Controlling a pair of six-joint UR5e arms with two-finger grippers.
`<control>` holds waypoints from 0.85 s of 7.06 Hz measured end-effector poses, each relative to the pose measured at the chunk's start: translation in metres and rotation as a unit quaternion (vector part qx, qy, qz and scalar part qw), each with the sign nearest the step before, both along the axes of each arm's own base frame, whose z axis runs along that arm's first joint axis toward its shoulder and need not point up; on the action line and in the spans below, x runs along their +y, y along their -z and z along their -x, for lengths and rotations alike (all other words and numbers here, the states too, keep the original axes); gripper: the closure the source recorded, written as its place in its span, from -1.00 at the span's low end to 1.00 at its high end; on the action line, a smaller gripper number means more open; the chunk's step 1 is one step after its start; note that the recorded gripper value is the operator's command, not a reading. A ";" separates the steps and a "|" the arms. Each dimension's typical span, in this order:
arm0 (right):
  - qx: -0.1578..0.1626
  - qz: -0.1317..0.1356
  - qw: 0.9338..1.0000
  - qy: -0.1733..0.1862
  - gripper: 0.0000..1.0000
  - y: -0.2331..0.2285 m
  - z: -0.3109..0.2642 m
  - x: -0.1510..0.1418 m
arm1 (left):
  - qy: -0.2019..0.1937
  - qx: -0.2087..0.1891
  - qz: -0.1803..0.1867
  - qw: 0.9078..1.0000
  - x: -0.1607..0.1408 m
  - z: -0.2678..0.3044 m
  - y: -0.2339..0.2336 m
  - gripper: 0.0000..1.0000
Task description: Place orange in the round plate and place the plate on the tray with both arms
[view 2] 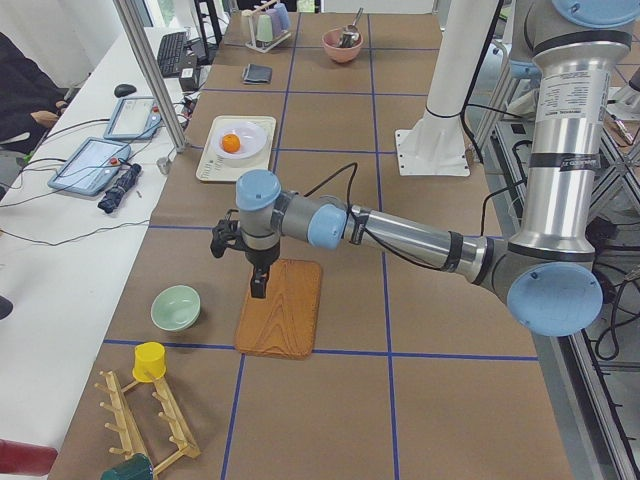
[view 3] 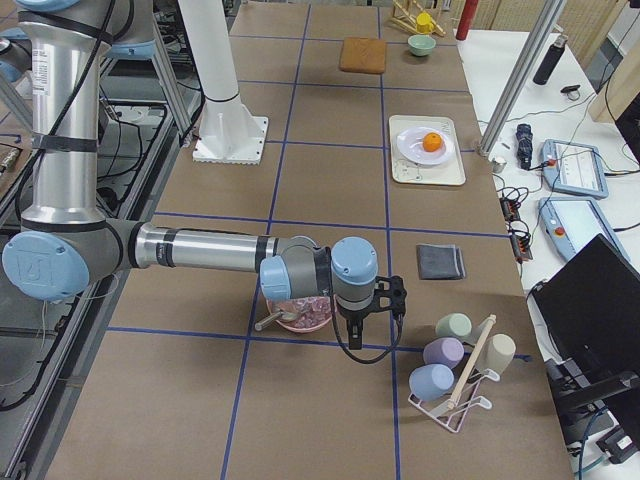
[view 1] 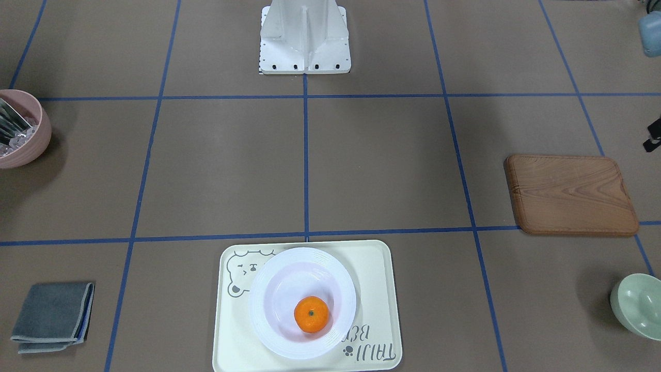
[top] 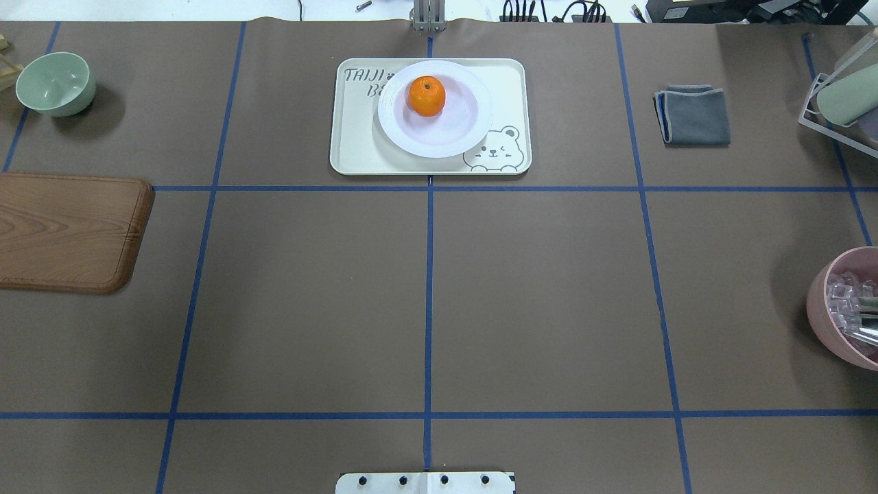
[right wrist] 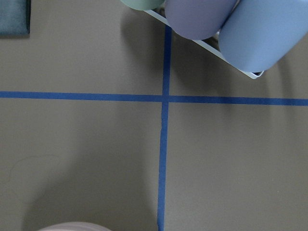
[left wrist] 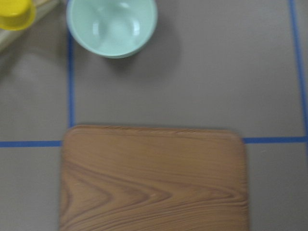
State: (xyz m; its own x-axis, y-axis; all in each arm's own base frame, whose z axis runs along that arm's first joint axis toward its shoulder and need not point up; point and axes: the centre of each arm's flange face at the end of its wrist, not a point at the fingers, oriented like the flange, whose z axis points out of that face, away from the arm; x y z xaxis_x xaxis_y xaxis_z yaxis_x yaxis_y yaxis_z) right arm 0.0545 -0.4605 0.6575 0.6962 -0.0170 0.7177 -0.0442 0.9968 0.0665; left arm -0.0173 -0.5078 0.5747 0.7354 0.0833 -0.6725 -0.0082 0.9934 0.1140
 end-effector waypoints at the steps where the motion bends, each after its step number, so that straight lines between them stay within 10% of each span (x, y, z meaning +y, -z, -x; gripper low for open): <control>1: 0.008 0.005 1.000 0.006 -1.00 -0.005 -0.003 0.001 | -0.013 -0.005 0.004 1.000 0.012 0.025 -0.034 -0.97; 6: 0.024 0.011 0.999 0.028 -1.00 -0.010 -0.025 0.002 | -0.019 -0.005 0.024 1.000 0.037 0.042 -0.076 -0.97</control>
State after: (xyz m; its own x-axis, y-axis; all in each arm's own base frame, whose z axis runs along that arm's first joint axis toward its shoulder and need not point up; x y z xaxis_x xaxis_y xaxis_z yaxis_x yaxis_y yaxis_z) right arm 0.0793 -0.4589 0.6674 0.7286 -0.0409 0.6837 0.0143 0.9989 0.0445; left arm -0.0589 -0.4712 0.6504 0.7393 0.0795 -0.6686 -0.0475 0.9967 0.0660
